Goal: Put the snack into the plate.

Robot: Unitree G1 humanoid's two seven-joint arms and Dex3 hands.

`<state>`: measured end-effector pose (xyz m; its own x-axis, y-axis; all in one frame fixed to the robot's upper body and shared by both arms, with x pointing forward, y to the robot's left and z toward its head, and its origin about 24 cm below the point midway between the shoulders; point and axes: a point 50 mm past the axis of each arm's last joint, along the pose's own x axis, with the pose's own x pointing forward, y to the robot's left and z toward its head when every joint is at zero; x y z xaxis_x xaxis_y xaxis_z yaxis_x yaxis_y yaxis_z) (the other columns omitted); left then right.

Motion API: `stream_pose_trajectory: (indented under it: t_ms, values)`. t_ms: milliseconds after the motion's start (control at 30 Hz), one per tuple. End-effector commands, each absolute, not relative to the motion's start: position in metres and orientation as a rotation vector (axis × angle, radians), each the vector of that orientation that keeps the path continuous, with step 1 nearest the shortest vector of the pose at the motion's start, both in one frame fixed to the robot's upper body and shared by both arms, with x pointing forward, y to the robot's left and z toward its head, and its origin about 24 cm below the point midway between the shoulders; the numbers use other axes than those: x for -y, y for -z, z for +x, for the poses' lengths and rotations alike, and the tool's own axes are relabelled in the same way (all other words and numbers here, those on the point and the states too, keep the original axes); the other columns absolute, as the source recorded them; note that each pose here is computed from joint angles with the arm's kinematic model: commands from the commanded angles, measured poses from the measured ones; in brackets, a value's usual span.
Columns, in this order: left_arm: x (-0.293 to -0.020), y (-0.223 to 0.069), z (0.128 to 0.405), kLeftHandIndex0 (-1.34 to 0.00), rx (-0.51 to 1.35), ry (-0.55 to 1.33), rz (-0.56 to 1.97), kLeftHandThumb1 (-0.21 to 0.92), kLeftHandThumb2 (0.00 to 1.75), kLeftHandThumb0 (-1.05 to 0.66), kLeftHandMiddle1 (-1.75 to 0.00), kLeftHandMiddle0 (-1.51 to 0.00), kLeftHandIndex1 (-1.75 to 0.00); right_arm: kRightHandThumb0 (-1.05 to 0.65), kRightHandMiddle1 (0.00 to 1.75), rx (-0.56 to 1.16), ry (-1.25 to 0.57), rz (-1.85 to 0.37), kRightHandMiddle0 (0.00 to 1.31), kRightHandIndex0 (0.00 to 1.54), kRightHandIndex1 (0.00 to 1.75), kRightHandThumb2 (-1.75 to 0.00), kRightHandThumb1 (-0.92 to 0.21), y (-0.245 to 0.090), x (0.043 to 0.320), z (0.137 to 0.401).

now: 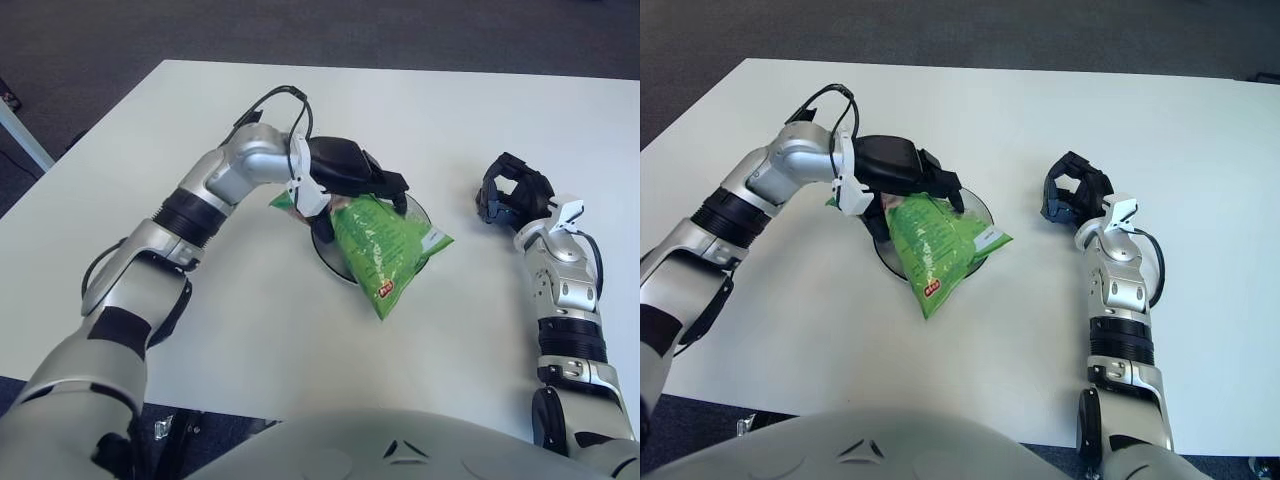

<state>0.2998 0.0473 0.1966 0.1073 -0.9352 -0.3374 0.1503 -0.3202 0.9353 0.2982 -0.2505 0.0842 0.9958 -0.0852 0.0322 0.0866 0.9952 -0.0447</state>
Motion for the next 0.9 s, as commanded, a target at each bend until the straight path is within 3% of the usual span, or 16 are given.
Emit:
stream_pose_trajectory:
  t_ms: [0,200,267,400,600,700,867]
  values:
    - [-0.047,-0.207,0.302,0.0,0.796,1.462,1.405,0.49,0.71,-0.78,-1.75,-0.38,-0.46,-0.5,1.75,-0.042,0.098,-0.029,0.64,1.33,1.75,-1.36,-0.29,-0.069,0.251,0.296]
    - [-0.054,-0.221,0.304,0.0,0.784,1.49,1.342,0.45,0.74,-0.75,-1.75,-0.32,-0.46,-0.5,1.75,-0.042,0.095,-0.023,0.64,1.33,1.75,-1.36,-0.29,-0.068,0.251,0.297]
    - [-0.057,-0.226,0.306,0.0,0.763,1.488,1.331,0.38,0.83,-0.69,-1.75,-0.22,-0.44,-0.5,1.75,-0.042,0.095,-0.022,0.64,1.33,1.75,-1.36,-0.29,-0.068,0.251,0.298]
    - [-0.059,-0.229,0.311,0.0,0.713,1.484,1.311,0.31,0.91,-0.61,-1.75,-0.17,-0.41,-0.5,1.75,-0.044,0.101,-0.024,0.64,1.33,1.75,-1.35,-0.29,-0.067,0.253,0.301]
    - [-0.061,-0.235,0.317,0.0,0.712,1.427,1.236,0.22,1.06,-0.41,-1.75,-0.37,-0.27,-0.5,1.75,-0.052,0.114,-0.024,0.64,1.32,1.75,-1.35,-0.29,-0.068,0.255,0.302]
    - [-0.063,-0.235,0.321,0.0,0.713,1.41,1.203,0.2,1.09,-0.38,-1.74,-0.22,-0.11,-0.5,1.75,-0.059,0.117,-0.015,0.63,1.3,1.75,-1.35,-0.3,-0.067,0.254,0.303]
    - [-0.066,-0.236,0.325,0.0,0.693,1.411,1.148,0.17,1.11,-0.34,-1.69,-0.12,-0.02,-0.49,1.75,-0.057,0.111,-0.005,0.62,1.29,1.75,-1.33,-0.32,-0.067,0.254,0.305]
